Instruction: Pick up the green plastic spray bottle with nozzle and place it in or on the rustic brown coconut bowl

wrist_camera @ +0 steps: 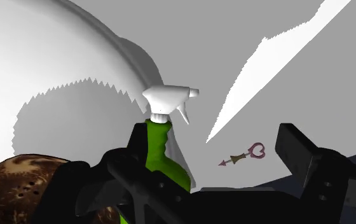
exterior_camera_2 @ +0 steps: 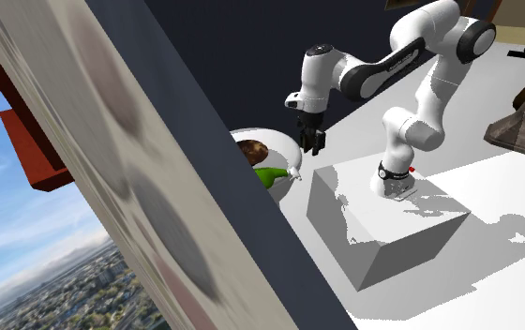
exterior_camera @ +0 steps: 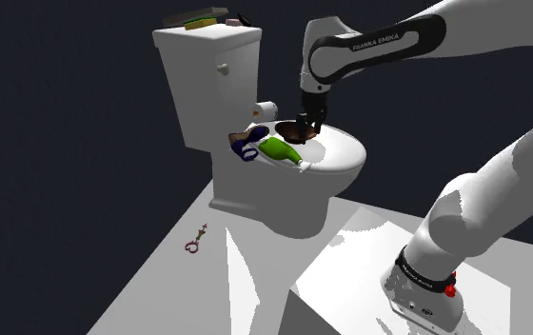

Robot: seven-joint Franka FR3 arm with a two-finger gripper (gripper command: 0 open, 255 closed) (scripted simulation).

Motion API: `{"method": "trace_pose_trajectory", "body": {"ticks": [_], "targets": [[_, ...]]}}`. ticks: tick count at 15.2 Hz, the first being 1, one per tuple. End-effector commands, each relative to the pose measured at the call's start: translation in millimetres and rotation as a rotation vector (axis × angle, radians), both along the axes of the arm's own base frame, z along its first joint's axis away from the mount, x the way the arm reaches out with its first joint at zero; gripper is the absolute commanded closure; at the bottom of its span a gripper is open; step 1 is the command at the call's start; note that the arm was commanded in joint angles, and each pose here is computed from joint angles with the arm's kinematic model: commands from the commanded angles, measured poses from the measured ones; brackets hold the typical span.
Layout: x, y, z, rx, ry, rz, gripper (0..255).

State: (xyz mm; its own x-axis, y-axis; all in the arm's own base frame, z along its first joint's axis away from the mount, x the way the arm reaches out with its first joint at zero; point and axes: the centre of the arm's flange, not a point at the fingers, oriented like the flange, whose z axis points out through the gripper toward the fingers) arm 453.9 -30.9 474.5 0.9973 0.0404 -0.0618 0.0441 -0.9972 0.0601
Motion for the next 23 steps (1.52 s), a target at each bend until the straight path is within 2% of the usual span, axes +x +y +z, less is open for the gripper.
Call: {"method": "trace_pose_trajectory", "body": {"ticks": [1,12,19,23], "targets": [[22.8,-9.4,-19.1,-0.016,0.020,0.018,0],[126.6,-49.1,-115.3,-0.096,0.126,0.109,0],[120.2,-55.3,-151.2,-0.096,0.126,0.109,0],[119.7,-55.9,-154.1,-0.096,0.126,0.109,0]]}}
